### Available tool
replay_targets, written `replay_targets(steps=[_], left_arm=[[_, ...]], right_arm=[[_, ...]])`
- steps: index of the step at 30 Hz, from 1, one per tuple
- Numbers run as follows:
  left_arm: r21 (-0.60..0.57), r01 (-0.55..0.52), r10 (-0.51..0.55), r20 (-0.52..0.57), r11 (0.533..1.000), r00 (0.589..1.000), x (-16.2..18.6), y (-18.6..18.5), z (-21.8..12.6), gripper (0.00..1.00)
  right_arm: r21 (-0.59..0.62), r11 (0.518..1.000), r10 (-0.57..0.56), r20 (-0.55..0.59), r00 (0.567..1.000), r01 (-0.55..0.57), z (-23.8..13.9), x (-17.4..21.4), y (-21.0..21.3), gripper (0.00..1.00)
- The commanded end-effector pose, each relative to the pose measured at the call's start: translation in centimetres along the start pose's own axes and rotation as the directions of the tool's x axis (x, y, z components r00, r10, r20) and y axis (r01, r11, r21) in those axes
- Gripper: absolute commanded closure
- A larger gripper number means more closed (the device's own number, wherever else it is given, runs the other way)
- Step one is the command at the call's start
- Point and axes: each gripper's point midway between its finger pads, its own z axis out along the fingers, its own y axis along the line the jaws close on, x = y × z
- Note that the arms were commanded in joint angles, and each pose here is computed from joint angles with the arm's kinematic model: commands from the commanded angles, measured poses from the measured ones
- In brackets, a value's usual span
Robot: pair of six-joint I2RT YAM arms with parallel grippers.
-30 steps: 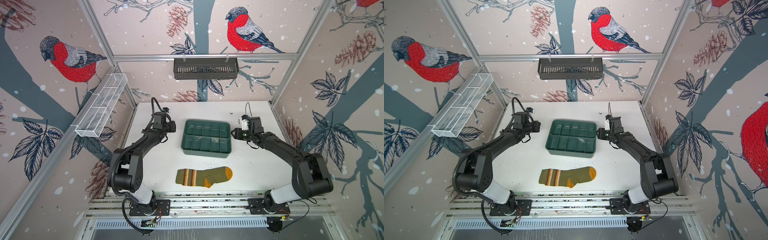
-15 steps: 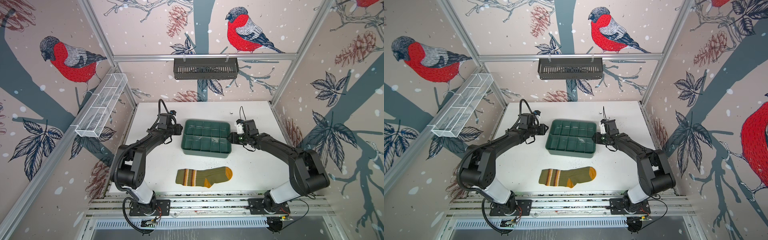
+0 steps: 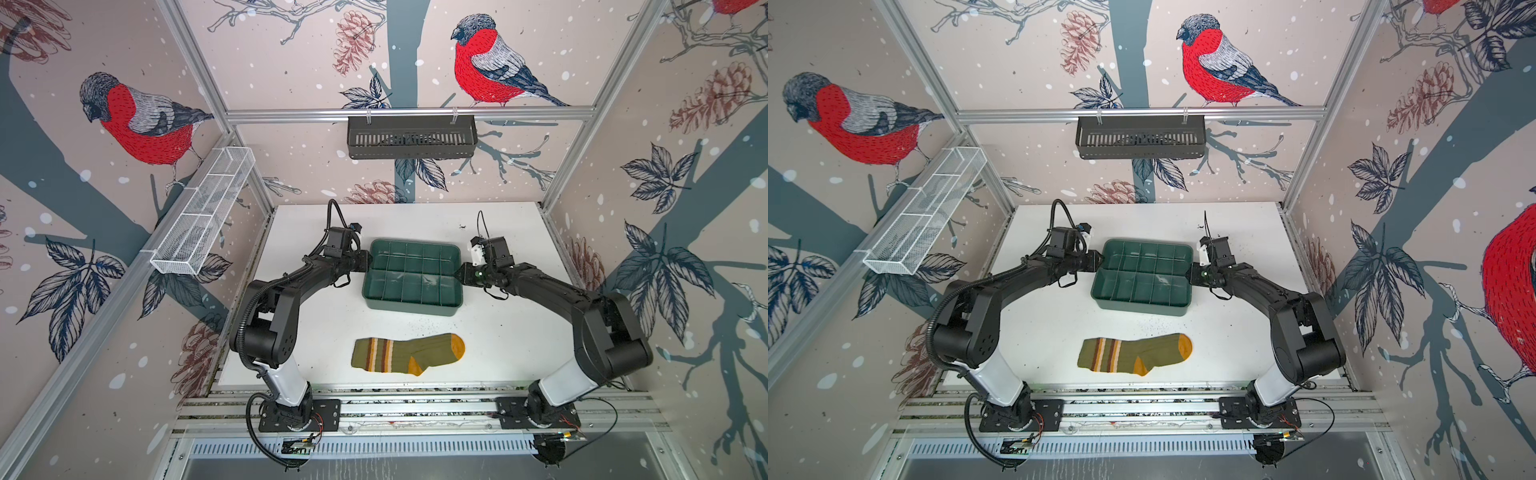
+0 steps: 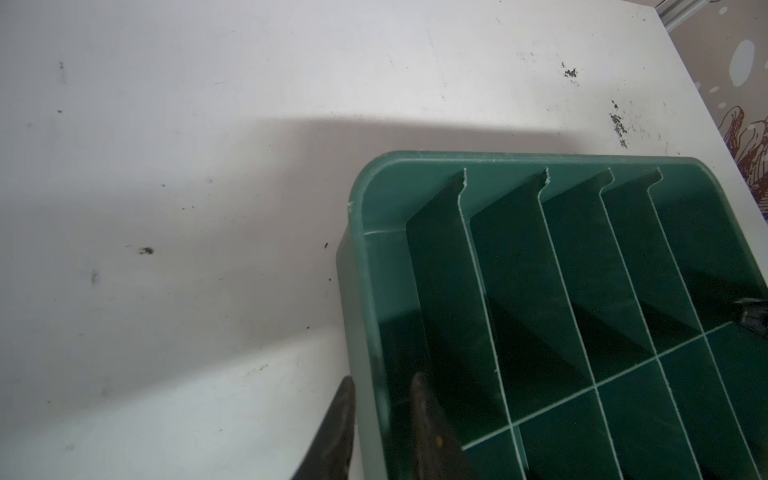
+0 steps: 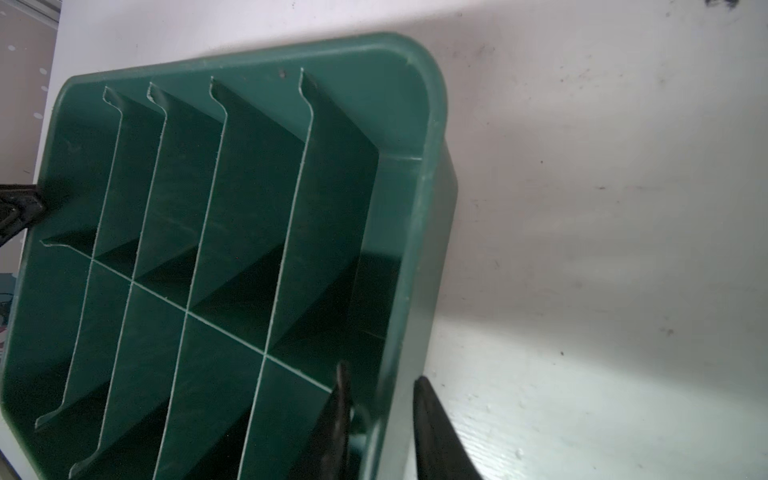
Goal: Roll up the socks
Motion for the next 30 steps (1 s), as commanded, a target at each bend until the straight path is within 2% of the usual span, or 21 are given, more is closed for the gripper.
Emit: replay_targets(steps=[1,5,10,25,27,30], left_arm=[[-0.003,-0.021,0.021,-0.011,1.000,1.000,-0.1,-0.1,0.3,0.76],[-0.041,-0.024,0.023,-0.038,0.999,0.999,-0.1,0.7,1.1,0.84],[-0.081,-0.036,0.031,-0.057,0.996,0.998,-0.3,1.6,2.0,0.95],[-0.139,-0.076,0.071,-0.046,0.987,0.996,-4.2,2.8,4.4,0.97],[-0.140,-0.070,0.065,-0.039,0.988,0.997,-4.2,2.7,4.2,0.95],[-0.153,-0.063,0.060,-0.019,0.986,0.998,-4.5,2.7,3.5,0.88]], right_arm=[[0.012,1.000,-0.005,0.014,1.000,0.005,0.1,-0.6,-0.1,0.84],[0.015,1.000,-0.007,0.022,1.000,0.006,0.6,-1.4,0.0,0.94],[0.021,1.000,-0.010,0.038,0.999,0.010,1.3,-2.6,0.0,0.97],[0.049,0.999,-0.025,0.106,0.994,0.020,4.4,-8.3,-1.1,0.96],[0.037,0.999,-0.024,0.105,0.994,0.021,4.3,-8.5,-1.1,0.92],[0.028,0.999,-0.034,0.113,0.993,0.031,3.4,-8.6,-0.9,0.69]])
